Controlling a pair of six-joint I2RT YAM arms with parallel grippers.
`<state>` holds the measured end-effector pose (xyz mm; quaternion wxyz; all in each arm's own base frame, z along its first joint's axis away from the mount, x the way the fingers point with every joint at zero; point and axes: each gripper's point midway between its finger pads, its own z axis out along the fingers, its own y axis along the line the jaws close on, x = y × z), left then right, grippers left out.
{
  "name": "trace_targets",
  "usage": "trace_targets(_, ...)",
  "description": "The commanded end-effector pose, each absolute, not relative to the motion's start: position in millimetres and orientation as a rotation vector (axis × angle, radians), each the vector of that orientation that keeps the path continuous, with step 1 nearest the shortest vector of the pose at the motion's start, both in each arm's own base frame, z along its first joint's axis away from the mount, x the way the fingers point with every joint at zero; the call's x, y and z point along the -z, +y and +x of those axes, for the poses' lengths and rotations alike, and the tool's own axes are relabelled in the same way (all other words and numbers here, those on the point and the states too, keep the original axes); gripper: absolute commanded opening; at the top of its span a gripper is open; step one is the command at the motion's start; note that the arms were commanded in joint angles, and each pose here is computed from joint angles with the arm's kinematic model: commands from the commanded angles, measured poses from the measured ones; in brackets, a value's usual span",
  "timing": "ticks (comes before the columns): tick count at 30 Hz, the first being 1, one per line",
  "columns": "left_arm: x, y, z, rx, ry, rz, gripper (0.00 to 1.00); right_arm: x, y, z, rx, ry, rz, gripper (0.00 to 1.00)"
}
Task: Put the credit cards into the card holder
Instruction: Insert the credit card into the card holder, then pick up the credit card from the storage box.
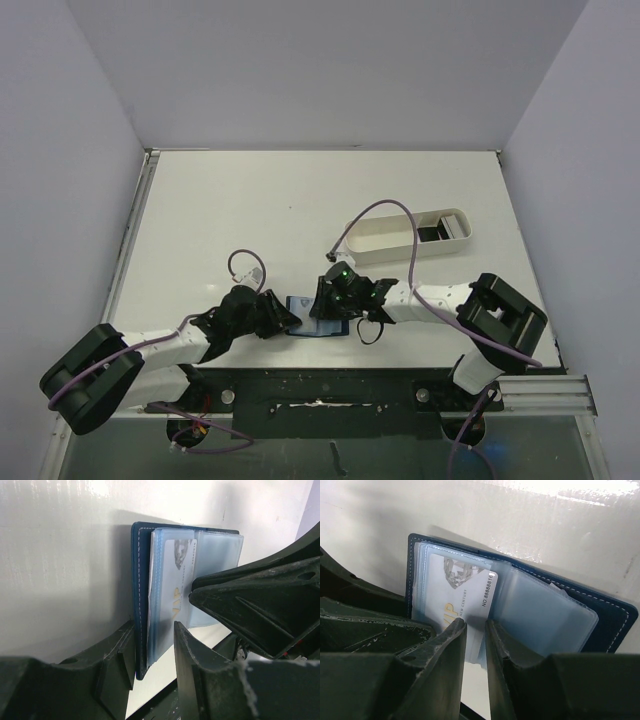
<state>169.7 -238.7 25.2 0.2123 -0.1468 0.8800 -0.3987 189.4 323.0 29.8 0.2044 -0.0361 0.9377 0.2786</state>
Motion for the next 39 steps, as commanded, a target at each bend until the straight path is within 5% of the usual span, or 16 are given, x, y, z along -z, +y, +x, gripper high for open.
trace_targets(1, -46, -252, 182, 1.165, 2.367, -0.351, 0.32, -51, 343, 196, -0.875, 2.531, -0.129, 0.23)
trace_targets(15, -48, -241, 188, 1.058, 2.385, -0.384, 0.37, -77, 318, 204, -0.788, 2.477, -0.142, 0.34)
trace_targets(21, -73, -233, 194, 1.003, 2.343, -0.361, 0.53, -124, 279, 225, -0.633, 2.404, -0.119, 0.37)
trace_targets(39, -108, -253, 198, 1.088, 2.293, -0.179, 0.49, -205, 44, 356, 0.168, 2.218, 0.2, 0.42)
